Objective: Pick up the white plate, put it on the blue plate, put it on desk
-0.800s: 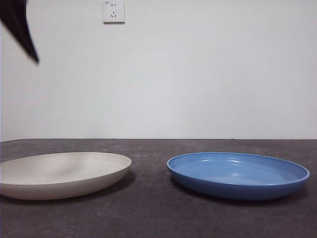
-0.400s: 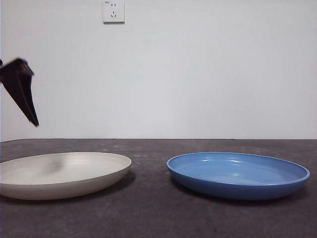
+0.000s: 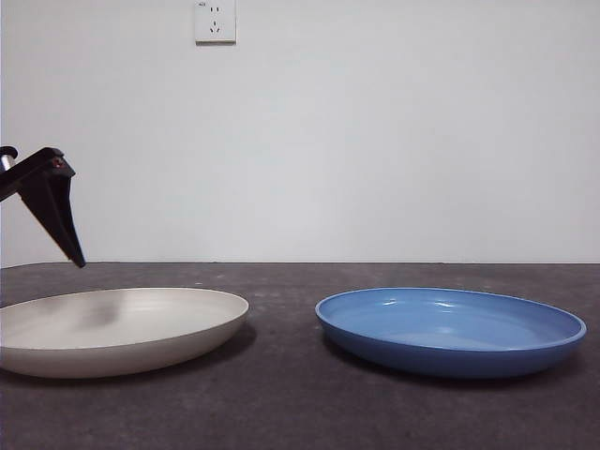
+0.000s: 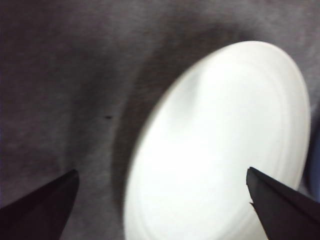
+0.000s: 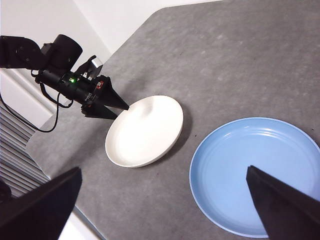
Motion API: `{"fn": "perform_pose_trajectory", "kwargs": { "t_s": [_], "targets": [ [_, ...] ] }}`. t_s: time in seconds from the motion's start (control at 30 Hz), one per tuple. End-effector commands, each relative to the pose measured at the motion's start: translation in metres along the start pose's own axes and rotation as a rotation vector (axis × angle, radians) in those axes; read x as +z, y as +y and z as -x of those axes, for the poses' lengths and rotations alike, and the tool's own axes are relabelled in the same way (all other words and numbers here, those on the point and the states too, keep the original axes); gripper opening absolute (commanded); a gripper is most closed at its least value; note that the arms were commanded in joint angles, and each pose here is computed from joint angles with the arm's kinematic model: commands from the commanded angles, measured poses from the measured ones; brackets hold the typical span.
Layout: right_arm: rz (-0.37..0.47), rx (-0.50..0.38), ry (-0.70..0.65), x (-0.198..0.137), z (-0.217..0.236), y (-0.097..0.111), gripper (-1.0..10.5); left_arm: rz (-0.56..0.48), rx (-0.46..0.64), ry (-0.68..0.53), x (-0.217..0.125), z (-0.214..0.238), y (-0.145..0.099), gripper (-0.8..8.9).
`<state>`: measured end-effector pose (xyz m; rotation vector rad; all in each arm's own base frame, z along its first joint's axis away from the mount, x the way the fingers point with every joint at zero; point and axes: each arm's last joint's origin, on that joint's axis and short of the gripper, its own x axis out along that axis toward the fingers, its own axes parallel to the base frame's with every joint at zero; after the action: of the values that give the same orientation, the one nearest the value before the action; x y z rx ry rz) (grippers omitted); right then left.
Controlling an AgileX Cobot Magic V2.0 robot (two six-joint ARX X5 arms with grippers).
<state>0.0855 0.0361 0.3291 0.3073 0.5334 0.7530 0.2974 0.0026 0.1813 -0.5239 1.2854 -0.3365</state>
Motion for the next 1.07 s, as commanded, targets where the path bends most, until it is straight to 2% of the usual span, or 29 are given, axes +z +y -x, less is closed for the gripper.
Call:
{"fn": "perform_pose_trajectory", "kwargs": {
  "t_s": [0.03, 0.17, 0.27, 0.37, 0.5, 0.53, 0.67, 0.8, 1.07],
  "targets": [
    [0.001, 0.005, -0.011, 0.003, 0.001, 0.002, 5.8, -0.016, -0.018, 0.002, 0.006, -0.005, 0.001, 5.52],
    [0.001, 0.004, -0.011, 0.003, 0.001, 0.002, 5.8, -0.001, -0.015, 0.028, 0.007, -0.013, 0.006, 5.38],
    [0.0, 0.002, -0.01, 0.003, 0.001, 0.002, 5.8, 0.009, -0.021, 0.044, 0.007, -0.019, 0.009, 4.7],
    [-0.003, 0.001, -0.007, 0.003, 0.001, 0.002, 5.8, 0.008, -0.021, 0.041, 0.008, -0.019, 0.009, 3.6],
    [-0.003, 0.001, -0.006, 0.003, 0.001, 0.002, 5.8, 0.006, -0.019, 0.039, 0.008, -0.019, 0.009, 1.43],
    [-0.004, 0.0, -0.006, 0.003, 0.001, 0.002, 5.8, 0.006, -0.019, 0.038, 0.008, -0.019, 0.009, 1.24],
    [-0.004, 0.0, -0.006, 0.003, 0.001, 0.002, 5.8, 0.005, -0.004, 0.036, 0.008, -0.019, 0.01, 1.1],
    [-0.003, -0.006, -0.008, 0.003, 0.001, 0.002, 5.8, -0.005, 0.007, 0.035, 0.008, -0.019, 0.01, 0.16],
    [-0.002, -0.018, -0.012, 0.003, 0.001, 0.002, 5.8, -0.012, 0.006, 0.026, 0.01, -0.019, 0.01, 0.14]
  ]
}}
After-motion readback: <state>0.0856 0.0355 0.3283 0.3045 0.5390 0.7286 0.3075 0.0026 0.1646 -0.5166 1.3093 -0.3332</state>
